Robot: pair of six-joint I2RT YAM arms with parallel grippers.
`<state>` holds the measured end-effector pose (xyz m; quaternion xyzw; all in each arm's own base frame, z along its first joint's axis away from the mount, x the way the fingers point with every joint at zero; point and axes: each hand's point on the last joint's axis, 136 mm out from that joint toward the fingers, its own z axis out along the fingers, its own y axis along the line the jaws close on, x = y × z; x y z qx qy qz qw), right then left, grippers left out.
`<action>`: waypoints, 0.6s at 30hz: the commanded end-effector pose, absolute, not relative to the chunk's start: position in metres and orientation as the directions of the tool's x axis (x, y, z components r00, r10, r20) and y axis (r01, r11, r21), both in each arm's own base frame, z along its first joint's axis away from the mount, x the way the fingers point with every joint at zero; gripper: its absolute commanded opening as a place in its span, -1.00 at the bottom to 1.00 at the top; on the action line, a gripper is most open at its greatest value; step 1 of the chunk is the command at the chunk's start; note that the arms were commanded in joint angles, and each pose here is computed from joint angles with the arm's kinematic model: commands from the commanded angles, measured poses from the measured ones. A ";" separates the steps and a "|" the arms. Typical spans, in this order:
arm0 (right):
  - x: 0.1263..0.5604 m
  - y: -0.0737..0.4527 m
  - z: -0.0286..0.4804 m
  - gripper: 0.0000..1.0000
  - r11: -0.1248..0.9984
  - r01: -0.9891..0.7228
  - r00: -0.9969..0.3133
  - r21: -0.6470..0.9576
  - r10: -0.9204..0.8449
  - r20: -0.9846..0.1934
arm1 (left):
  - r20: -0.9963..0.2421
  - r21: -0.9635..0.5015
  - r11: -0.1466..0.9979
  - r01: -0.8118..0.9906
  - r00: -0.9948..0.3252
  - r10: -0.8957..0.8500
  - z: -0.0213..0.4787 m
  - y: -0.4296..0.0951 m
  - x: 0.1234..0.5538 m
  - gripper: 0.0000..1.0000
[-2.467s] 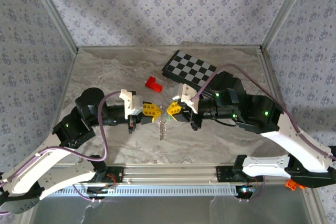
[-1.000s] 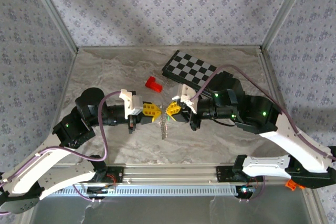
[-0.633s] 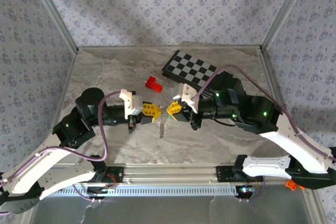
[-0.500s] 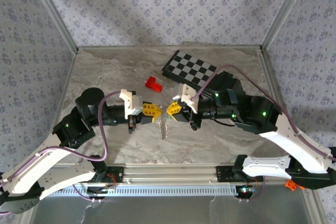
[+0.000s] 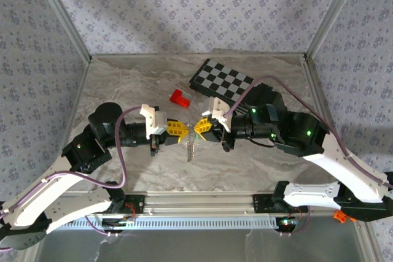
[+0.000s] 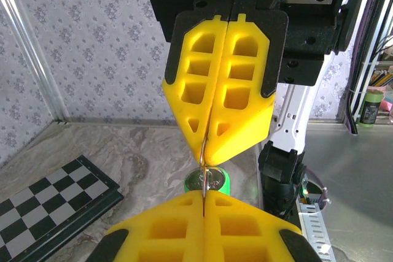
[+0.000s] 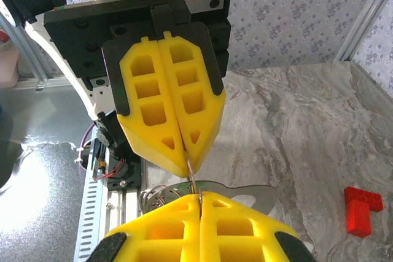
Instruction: Put the keys on the keyring
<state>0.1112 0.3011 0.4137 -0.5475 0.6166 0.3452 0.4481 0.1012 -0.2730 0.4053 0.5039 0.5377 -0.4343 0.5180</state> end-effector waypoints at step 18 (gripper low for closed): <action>0.108 0.295 0.423 -1.00 0.167 -0.984 0.013 -0.069 -0.318 -0.948 | -0.996 0.087 0.108 0.990 0.083 0.040 0.420 -0.273 0.098 -1.00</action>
